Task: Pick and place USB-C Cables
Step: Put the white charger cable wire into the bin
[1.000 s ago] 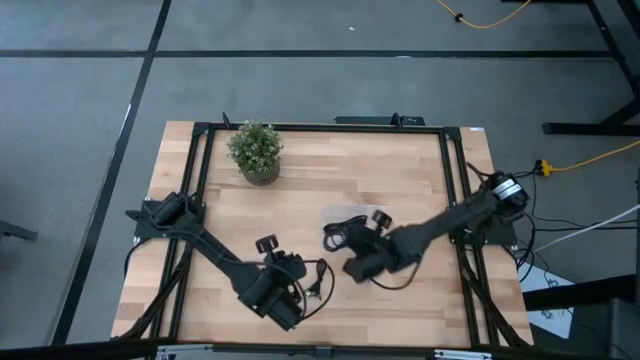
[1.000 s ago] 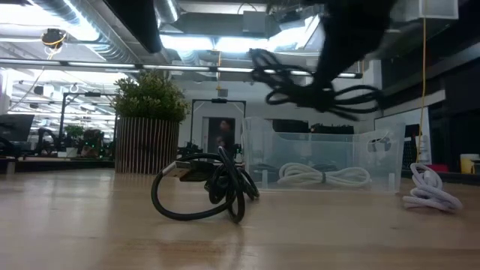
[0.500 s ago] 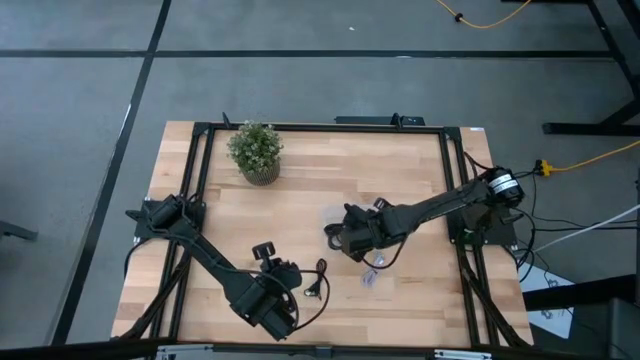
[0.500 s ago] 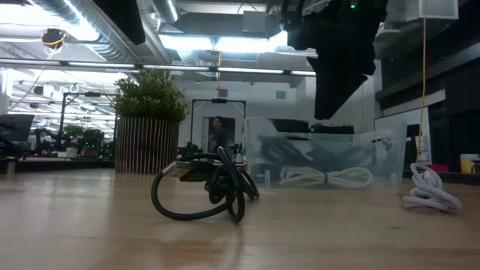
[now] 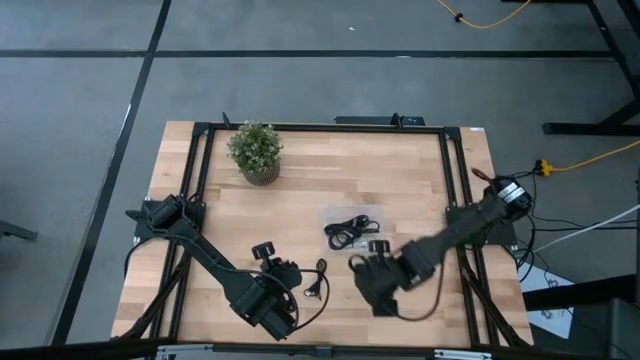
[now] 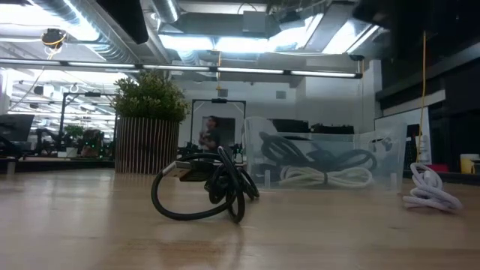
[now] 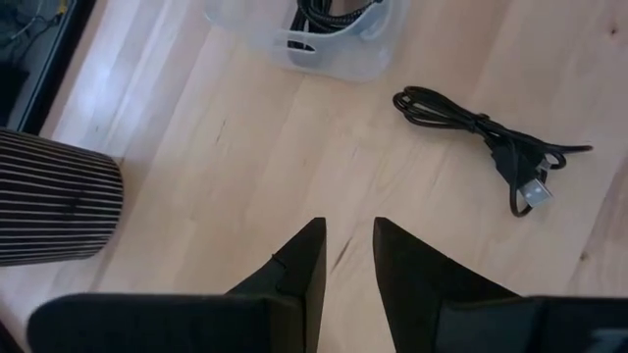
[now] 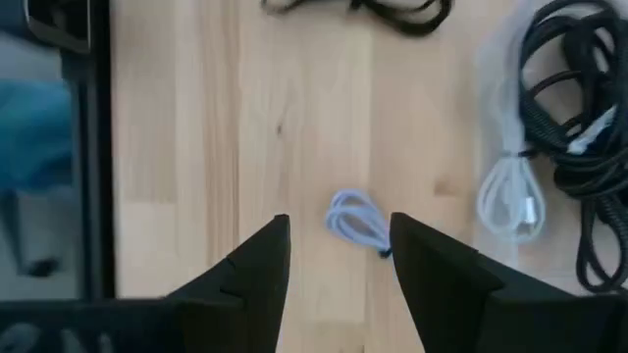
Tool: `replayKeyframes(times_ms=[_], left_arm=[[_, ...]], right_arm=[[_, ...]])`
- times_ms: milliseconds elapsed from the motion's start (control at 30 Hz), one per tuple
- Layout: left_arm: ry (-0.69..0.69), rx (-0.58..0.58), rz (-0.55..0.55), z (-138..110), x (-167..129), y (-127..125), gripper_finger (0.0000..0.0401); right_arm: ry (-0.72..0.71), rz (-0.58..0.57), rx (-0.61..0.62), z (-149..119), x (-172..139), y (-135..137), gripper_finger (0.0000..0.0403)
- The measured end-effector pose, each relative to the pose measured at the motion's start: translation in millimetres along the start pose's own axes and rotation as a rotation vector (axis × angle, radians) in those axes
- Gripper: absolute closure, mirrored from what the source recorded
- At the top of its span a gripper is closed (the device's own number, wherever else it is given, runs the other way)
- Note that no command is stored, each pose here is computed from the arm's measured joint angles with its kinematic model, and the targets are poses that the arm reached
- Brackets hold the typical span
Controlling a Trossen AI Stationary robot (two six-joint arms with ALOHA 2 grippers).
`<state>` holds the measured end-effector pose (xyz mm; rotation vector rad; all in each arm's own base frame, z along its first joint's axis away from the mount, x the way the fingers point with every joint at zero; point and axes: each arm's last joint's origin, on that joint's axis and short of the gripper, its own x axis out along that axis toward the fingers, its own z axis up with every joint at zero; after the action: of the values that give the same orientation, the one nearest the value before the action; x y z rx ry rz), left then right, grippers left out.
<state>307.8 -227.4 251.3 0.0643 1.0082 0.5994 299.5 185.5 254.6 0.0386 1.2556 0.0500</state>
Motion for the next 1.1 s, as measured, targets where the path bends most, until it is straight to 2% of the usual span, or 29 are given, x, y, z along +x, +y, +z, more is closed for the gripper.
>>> replayKeyframes(times_ms=[100, 200, 367, 467, 567, 667, 900, 1100], left_arm=[[-0.008, 0.000, 0.005, 0.3, 0.1, 0.2, 0.0320], [-0.009, 0.000, 0.005, 0.4, 0.1, 0.2, 0.0320], [-0.023, -0.005, 0.005, 1.0, 0.1, -0.3, 0.0320], [-0.037, -0.011, 0.006, 2.0, 0.3, -0.6, 0.0320], [-0.040, -0.016, 0.001, 2.4, 0.3, -1.2, 0.0320], [-0.045, -0.023, -0.005, 2.9, 0.3, -2.0, 0.0320], [-0.064, -0.029, -0.004, 3.8, 0.3, -2.6, 0.0320], [-0.076, -0.044, -0.009, 5.7, 1.1, -3.1, 0.0320]], right_arm=[[-0.004, -0.049, -0.071, -16.2, 6.3, 13.7, 0.0222], [0.025, -0.070, -0.199, -32.0, 15.1, 21.4, 0.0222], [0.061, -0.100, -0.489, -50.4, 35.3, 20.8, 0.0222], [0.024, -0.114, -0.638, -53.0, 47.1, 18.7, 0.0222], [-0.075, -0.100, -0.684, -49.0, 60.0, 16.1, 0.0222], [-0.117, -0.066, -0.691, -50.5, 72.2, 10.8, 0.0221], [0.010, -0.093, -0.743, -72.3, 95.4, -14.6, 0.0221], [0.034, -0.167, -0.783, -73.4, 102.3, -30.5, 0.0221]])
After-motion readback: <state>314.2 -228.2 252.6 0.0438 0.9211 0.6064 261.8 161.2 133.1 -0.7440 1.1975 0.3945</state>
